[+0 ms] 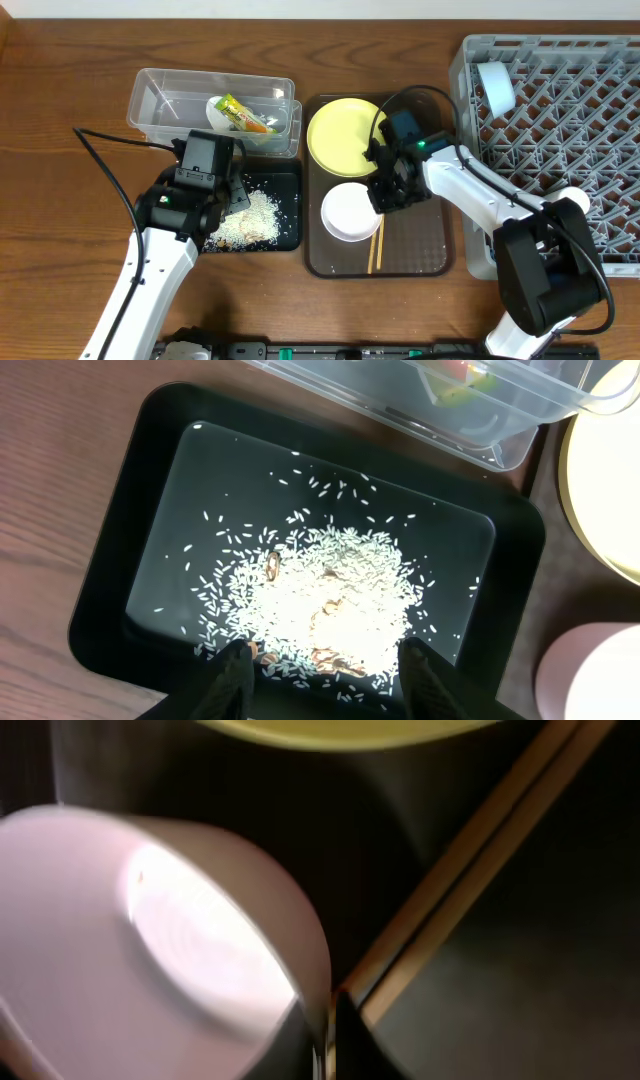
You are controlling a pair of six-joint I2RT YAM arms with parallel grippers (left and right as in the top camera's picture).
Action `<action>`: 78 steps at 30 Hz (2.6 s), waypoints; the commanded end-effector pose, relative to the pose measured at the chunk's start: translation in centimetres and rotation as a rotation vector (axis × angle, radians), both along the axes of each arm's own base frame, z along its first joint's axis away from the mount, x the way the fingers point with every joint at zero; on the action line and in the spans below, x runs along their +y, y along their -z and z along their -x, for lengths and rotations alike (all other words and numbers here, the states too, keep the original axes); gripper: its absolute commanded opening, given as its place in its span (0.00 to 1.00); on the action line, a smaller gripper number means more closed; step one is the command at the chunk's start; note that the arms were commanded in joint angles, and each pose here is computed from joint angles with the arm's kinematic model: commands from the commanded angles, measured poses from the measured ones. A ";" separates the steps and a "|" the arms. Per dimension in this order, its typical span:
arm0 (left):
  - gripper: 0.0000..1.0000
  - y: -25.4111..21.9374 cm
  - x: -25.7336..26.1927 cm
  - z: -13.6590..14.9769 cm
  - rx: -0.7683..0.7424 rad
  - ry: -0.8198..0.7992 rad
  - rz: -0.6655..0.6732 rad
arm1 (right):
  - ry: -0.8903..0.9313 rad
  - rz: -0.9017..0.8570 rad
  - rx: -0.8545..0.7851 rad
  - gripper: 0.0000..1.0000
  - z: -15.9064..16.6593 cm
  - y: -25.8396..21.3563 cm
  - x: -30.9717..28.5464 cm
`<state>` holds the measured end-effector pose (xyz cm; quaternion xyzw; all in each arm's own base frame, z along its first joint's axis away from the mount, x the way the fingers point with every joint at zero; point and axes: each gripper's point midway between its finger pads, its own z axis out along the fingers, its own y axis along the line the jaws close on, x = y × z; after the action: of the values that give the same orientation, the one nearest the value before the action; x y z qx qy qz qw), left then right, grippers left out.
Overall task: Sort waste into correct bins and load items into the dishwasher rack
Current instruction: 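Reach the right gripper to the pink bowl on the brown tray and grasp it, then carry the pink bowl with the right gripper into the rack and release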
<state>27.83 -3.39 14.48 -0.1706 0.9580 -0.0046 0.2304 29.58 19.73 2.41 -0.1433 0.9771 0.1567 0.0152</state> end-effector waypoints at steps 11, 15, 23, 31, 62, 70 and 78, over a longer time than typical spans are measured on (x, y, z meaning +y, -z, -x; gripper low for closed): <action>0.50 0.4 0.5 0.2 0.010 -0.017 -0.018 | 0.115 0.028 -0.276 0.01 -6.3 -7.5 -2.8; 0.50 0.4 0.5 0.1 0.009 -0.017 -0.018 | 0.251 0.171 -0.528 0.01 -10.1 -13.1 -8.1; 0.51 0.2 0.4 -0.2 -0.005 -0.018 -0.014 | 0.378 0.615 -0.938 0.01 -14.5 -22.5 -19.2; 0.51 0.2 0.4 -0.2 -0.008 -0.018 -0.014 | 0.486 0.987 -1.049 0.01 -16.8 -26.5 -28.6; 0.51 0.1 0.3 -0.5 -0.019 -0.017 -0.009 | 0.626 1.336 -0.858 0.01 -20.2 -15.1 -37.8; 0.51 0.1 0.1 -0.5 -0.020 -0.013 -0.001 | 0.603 1.294 -0.875 0.01 -20.7 -14.5 -35.2; 0.51 0.1 0.2 -0.5 -0.020 -0.013 -0.001 | 0.554 1.297 -0.794 0.03 -19.9 -12.8 -34.9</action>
<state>28.42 -3.53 14.68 -0.1713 0.9549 -0.0098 0.2421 49.02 -16.36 16.84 0.0962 0.7787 -0.5333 0.3162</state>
